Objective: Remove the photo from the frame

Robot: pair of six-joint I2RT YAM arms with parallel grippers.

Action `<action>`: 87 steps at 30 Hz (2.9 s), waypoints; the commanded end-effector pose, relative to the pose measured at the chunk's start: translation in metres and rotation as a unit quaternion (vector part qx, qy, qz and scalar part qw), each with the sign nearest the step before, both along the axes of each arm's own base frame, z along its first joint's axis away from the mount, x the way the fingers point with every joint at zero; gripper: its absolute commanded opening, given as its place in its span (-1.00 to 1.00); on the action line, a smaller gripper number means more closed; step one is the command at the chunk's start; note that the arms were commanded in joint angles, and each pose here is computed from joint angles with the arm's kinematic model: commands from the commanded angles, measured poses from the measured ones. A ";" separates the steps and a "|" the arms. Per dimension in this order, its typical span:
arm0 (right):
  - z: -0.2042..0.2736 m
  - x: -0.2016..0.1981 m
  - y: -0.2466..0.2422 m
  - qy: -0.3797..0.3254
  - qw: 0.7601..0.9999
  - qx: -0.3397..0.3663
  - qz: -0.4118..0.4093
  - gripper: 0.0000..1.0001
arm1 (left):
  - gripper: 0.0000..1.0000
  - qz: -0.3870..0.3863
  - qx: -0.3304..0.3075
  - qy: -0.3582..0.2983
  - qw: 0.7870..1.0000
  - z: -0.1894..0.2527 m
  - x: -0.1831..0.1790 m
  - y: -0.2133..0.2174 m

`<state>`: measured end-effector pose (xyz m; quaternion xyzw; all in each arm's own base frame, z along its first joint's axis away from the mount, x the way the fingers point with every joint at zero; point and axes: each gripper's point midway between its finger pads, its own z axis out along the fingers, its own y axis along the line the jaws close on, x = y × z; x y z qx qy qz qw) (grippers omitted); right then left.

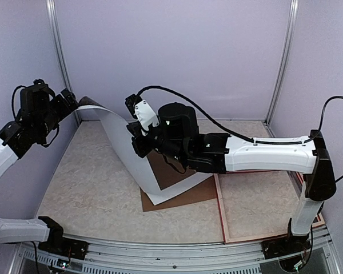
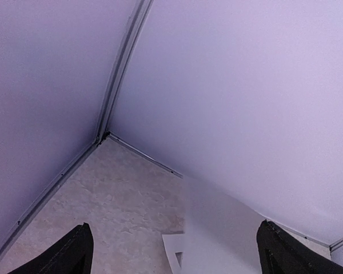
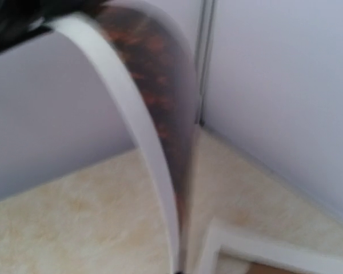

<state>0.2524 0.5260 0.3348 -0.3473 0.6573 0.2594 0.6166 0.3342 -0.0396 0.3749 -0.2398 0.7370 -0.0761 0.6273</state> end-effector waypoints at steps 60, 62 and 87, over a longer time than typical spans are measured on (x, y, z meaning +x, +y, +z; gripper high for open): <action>-0.282 -0.177 -0.056 0.243 0.869 -0.353 0.246 -1.00 | 0.98 0.013 0.029 0.024 0.999 -0.029 -0.004 0.015; -0.282 -0.180 -0.057 0.246 0.867 -0.352 0.251 -1.00 | 0.98 0.010 0.028 0.025 0.999 -0.030 -0.003 0.014; -0.224 -0.127 -0.084 0.176 0.915 -0.309 0.188 0.36 | 0.98 -0.025 0.030 0.037 0.999 -0.053 0.023 -0.009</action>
